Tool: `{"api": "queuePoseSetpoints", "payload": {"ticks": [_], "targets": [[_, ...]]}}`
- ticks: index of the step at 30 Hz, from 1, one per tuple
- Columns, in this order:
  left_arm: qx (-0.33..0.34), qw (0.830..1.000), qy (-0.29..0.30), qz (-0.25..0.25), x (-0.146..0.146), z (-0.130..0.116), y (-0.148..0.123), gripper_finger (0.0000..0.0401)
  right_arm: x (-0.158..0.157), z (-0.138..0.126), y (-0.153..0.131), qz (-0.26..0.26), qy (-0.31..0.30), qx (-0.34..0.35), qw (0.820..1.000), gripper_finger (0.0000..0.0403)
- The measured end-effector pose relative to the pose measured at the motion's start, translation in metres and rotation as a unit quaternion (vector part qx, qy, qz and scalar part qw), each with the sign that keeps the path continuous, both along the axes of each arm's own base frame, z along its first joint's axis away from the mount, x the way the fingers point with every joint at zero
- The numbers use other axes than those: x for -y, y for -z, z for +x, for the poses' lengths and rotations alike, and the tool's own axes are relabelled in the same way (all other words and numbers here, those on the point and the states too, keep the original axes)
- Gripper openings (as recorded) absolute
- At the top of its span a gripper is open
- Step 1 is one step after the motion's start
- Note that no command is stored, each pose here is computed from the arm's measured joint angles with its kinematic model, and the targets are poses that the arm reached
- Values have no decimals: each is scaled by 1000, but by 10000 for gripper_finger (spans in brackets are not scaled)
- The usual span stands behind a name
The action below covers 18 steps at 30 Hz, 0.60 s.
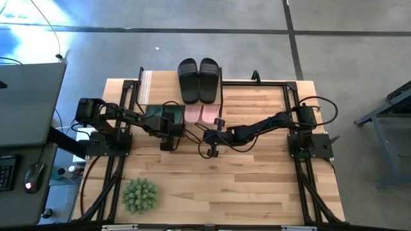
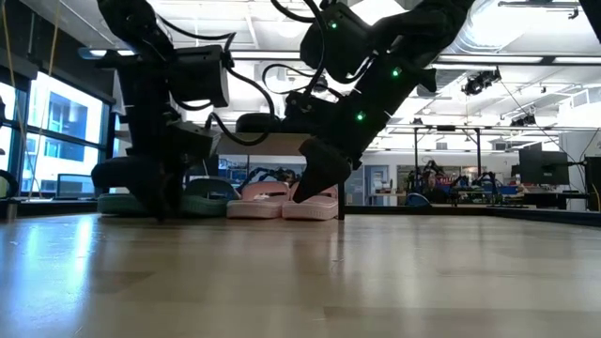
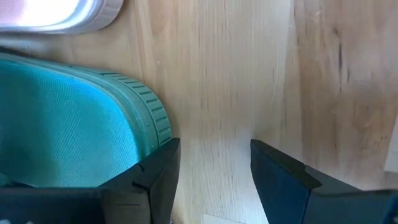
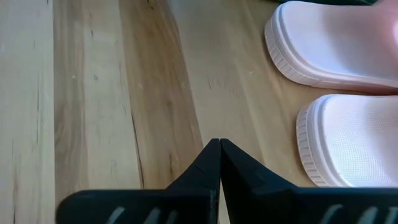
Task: Pick and place slides into the shelf
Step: Adjust the right green slide under the shelf
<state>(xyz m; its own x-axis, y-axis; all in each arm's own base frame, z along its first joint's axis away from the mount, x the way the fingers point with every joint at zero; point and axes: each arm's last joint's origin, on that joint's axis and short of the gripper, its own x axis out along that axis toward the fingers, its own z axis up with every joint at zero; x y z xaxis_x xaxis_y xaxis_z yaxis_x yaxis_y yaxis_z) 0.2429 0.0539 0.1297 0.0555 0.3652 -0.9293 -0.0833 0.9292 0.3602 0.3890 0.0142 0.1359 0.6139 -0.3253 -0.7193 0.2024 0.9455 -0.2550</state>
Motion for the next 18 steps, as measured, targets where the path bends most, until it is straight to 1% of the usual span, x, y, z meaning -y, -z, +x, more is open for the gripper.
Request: {"api": "queuePoseSetpoints", "payload": {"ticks": [11,18], "targets": [[13,999,8,-31,2,-1,-4,184,0,0,0,1,-1,-1,1000,0],[19,999,0,-31,3,-6,-12,184,0,0,0,3,-2,-3,1000,0]]}}
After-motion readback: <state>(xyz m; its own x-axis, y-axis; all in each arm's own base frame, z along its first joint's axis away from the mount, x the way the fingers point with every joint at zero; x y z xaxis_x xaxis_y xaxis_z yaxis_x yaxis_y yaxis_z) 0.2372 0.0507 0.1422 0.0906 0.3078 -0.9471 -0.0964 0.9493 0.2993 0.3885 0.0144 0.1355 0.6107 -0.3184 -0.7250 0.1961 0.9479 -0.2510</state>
